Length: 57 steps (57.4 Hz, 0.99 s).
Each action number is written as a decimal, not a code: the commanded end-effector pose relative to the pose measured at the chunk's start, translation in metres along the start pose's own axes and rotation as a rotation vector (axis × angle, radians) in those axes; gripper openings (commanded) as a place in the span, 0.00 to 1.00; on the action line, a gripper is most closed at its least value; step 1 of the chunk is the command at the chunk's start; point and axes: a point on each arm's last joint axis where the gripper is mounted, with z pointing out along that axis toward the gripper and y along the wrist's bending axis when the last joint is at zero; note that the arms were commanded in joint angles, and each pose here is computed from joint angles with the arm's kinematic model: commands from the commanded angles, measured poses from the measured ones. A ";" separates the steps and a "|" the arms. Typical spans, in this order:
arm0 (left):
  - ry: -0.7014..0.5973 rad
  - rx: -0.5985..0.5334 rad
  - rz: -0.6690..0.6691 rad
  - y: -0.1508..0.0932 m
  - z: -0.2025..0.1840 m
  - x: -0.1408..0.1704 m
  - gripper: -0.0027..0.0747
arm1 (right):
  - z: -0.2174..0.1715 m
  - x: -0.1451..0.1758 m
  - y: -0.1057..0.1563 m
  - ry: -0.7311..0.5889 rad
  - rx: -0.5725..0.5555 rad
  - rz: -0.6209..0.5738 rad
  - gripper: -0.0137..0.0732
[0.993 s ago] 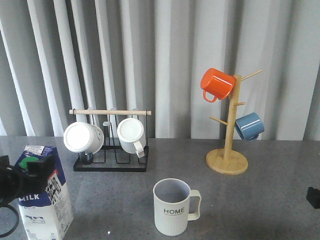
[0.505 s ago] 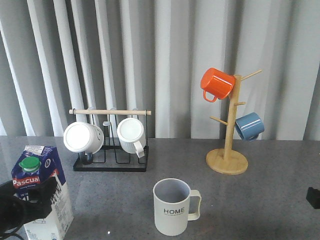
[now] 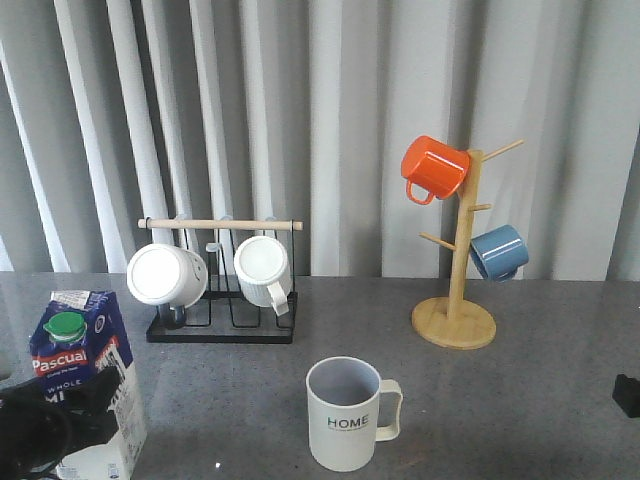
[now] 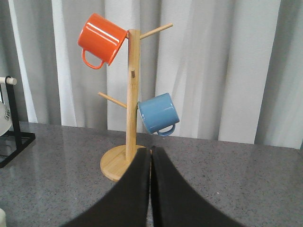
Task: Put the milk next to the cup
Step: 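Grasp the milk carton with the left gripper and lift it, then carry the carton toward the white mug and lower it beside it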
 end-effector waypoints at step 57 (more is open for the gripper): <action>-0.361 0.064 0.020 -0.056 -0.028 -0.077 0.25 | -0.002 -0.018 0.000 -0.110 -0.008 -0.007 0.15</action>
